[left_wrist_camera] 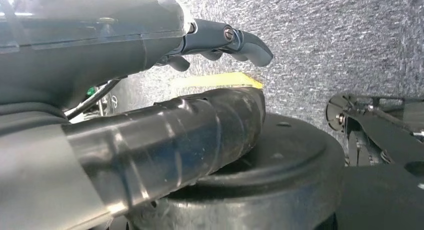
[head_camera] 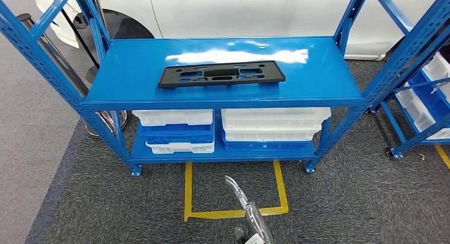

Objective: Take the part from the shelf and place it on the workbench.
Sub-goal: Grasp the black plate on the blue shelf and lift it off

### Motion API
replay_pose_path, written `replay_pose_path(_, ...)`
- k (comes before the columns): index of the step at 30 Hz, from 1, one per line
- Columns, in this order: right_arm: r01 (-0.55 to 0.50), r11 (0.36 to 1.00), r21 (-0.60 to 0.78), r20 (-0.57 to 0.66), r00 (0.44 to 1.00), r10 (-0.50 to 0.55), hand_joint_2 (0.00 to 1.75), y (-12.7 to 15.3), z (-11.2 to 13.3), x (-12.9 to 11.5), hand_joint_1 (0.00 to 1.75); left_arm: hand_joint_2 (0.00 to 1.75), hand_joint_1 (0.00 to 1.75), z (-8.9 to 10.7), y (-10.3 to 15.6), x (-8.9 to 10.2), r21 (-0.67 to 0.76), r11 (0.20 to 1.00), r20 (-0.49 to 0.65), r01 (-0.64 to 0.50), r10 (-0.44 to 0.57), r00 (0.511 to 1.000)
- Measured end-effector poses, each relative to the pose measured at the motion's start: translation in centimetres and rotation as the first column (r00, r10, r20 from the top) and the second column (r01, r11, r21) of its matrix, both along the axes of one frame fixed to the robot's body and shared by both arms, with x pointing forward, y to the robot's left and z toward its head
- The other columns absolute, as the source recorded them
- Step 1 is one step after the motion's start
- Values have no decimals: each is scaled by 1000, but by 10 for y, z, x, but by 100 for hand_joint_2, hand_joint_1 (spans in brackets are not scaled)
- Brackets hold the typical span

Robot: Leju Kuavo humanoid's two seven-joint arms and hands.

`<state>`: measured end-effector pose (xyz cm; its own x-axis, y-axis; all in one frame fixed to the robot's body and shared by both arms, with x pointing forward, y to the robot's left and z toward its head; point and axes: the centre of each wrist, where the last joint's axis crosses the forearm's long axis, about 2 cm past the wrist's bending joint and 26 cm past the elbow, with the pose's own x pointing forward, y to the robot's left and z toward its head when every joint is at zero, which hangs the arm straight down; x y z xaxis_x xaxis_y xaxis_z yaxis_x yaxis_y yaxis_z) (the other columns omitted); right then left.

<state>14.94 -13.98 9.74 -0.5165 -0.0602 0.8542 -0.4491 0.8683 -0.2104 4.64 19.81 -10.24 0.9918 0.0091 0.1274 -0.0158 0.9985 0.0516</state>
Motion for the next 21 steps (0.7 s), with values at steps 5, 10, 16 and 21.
replay_pose_path(5, -4, 1000, -3, -22, 1000, 4, 0, 0, 0, 0, 0, 0, 0, 0, 0, 0, -11, 1000, 1, 2, -2, 1000)
replay_pose_path(10, -16, 1000, 15, -19, 1000, 17, 0, 1, 3, 0, 0, 0, 0, 0, 0, 0, -13, 1000, 2, 3, -3, 1000)
replay_pose_path(16, -55, 997, 56, 30, 998, 53, 0, 4, 13, 3, 0, 0, 0, 0, -1, 0, -13, 1000, -3, 7, -7, 1000)
replay_pose_path(21, -96, 993, 70, 57, 994, 92, 0, 8, 19, 6, 0, 0, 0, 0, -2, 0, -12, 1000, -1, 17, -17, 1000)
